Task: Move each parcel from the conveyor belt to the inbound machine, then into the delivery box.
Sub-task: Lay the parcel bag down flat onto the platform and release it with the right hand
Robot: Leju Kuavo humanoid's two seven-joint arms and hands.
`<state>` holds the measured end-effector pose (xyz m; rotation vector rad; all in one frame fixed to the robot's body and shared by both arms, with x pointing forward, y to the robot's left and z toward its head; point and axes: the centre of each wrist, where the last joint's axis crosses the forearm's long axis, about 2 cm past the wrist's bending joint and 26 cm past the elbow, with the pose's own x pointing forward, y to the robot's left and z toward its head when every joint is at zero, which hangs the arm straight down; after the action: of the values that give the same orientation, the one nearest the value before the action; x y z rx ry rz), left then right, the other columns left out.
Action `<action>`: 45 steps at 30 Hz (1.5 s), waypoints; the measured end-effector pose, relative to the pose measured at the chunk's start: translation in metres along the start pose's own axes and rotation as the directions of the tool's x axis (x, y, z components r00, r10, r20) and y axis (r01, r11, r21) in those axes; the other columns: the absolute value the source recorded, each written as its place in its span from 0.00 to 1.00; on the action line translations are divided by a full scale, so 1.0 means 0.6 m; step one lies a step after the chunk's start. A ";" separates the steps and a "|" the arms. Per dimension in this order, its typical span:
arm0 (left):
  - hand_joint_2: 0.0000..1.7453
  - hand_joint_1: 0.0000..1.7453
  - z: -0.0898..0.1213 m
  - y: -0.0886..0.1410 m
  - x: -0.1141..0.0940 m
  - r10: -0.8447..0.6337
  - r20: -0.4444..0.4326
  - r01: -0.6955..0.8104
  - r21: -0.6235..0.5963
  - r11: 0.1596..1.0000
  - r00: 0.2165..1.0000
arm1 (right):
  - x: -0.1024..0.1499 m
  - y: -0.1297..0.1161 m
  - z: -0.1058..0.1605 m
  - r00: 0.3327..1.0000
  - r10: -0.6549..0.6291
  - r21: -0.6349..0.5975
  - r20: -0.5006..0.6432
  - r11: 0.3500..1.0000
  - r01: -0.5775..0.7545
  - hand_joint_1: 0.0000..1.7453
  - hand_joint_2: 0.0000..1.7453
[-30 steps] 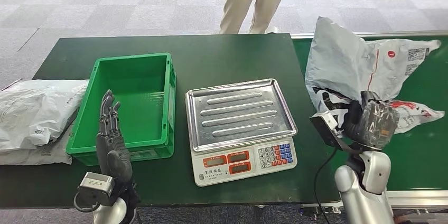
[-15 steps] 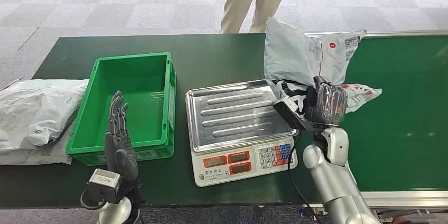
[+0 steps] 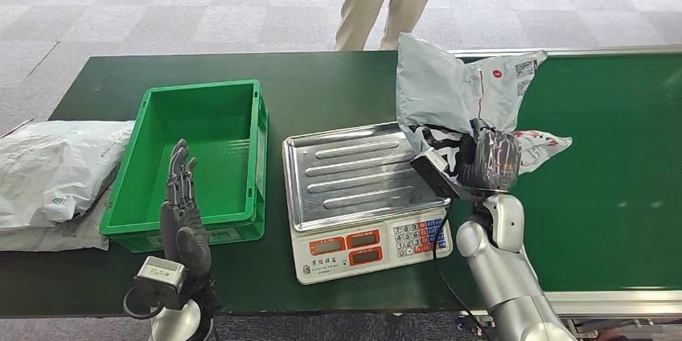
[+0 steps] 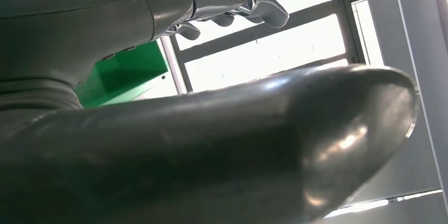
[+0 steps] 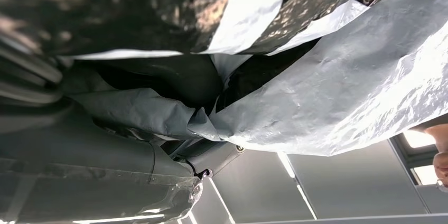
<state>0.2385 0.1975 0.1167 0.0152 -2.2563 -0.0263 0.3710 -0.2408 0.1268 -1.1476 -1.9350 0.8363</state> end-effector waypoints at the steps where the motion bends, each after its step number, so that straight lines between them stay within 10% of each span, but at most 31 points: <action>1: 0.00 0.00 0.000 0.000 0.000 0.000 0.000 0.000 0.000 1.000 1.000 | 0.000 0.000 0.000 1.000 -0.001 0.001 0.000 1.000 0.001 1.00 1.00; 9: 0.00 0.00 -0.004 -0.002 -0.002 0.007 0.000 -0.007 -0.002 1.000 1.000 | 0.013 0.007 -0.005 0.996 -0.061 0.001 0.066 0.998 0.061 1.00 1.00; 26: 0.00 0.00 -0.013 -0.028 -0.009 -0.044 -0.009 0.044 0.068 0.997 0.999 | 0.199 0.024 -0.013 0.817 -0.515 0.238 0.259 0.854 0.462 1.00 1.00; 36: 0.00 0.00 -0.045 -0.073 -0.031 0.052 -0.033 -0.053 -0.028 0.998 0.998 | 0.206 0.008 0.041 0.907 -0.375 0.293 0.191 0.904 0.312 1.00 1.00; 40: 0.00 0.00 -0.052 -0.083 -0.036 0.066 -0.037 -0.068 -0.051 0.996 0.997 | 0.193 0.017 0.085 0.928 -0.335 0.352 0.164 0.898 0.262 0.16 1.00; 45: 0.00 0.00 -0.052 -0.088 -0.038 0.050 -0.038 -0.053 -0.060 0.997 0.998 | 0.185 0.021 0.112 0.938 -0.312 0.382 0.151 0.894 0.236 0.00 1.00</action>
<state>0.2769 0.1451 0.1175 -0.0743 -2.2179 -0.0663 0.2830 -0.1463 0.1094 -0.5691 -1.9462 1.1297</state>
